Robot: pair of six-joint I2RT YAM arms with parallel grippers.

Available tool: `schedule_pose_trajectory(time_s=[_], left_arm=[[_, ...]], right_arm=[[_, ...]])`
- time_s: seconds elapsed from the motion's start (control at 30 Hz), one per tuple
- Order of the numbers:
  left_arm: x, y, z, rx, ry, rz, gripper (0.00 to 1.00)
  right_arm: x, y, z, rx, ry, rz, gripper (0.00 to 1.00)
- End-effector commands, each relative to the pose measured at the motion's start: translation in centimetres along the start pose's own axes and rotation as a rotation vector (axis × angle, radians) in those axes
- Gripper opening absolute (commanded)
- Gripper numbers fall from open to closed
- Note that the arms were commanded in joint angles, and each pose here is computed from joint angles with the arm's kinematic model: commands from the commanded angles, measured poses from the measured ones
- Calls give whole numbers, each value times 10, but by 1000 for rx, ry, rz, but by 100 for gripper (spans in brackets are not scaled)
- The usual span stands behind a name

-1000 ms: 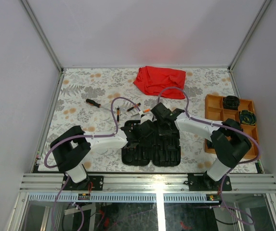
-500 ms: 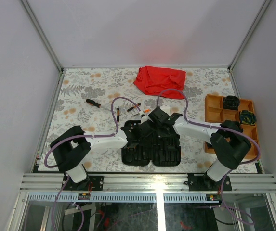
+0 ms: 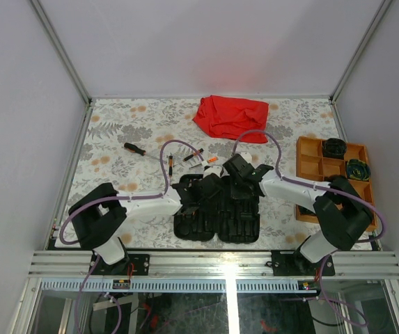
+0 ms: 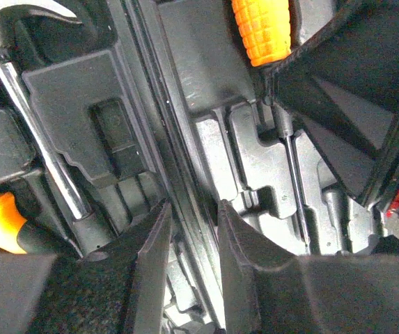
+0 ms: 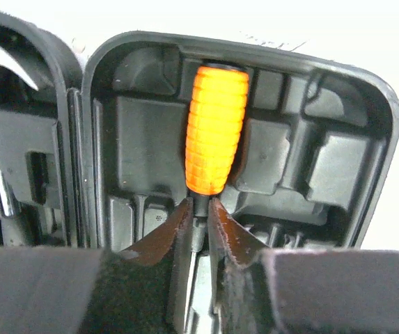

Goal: Sort the tools into containers
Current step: Place the screwdriver in the storage box.

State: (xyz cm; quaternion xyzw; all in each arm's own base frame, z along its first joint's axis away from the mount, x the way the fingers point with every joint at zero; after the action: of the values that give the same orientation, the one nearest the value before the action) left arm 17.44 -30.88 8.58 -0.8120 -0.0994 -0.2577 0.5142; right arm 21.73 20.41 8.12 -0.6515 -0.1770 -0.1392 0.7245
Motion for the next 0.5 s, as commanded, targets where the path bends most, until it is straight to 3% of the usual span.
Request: schedule_pose_trajectory(time_s=[0.0, 0.07, 0.23, 0.47], left_arm=[[23, -32, -25, -161, 62, -52, 28], [33, -42, -26, -165, 68, -79, 35], [62, -70, -12, -119, 71, -162, 41], [97, -106, 43, -2, -65, -300, 46]], right_arm=[[-10, -11, 4, 83, -25, 39, 24], [-2, -21, 7, 120, -28, 6, 27], [11, -45, 10, 181, -19, -87, 34], [15, -58, -1, 170, 23, -185, 41]])
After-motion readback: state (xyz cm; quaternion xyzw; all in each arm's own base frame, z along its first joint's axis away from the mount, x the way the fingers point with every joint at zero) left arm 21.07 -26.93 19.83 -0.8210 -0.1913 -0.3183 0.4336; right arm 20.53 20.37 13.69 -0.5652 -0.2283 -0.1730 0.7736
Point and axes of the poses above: each gripper's point midway between its finger pads, its own y axis out along the fingers, its own z axis along the line the jaws close on, x = y × z, the point moved 6 cm from there along -y, back along the fingers
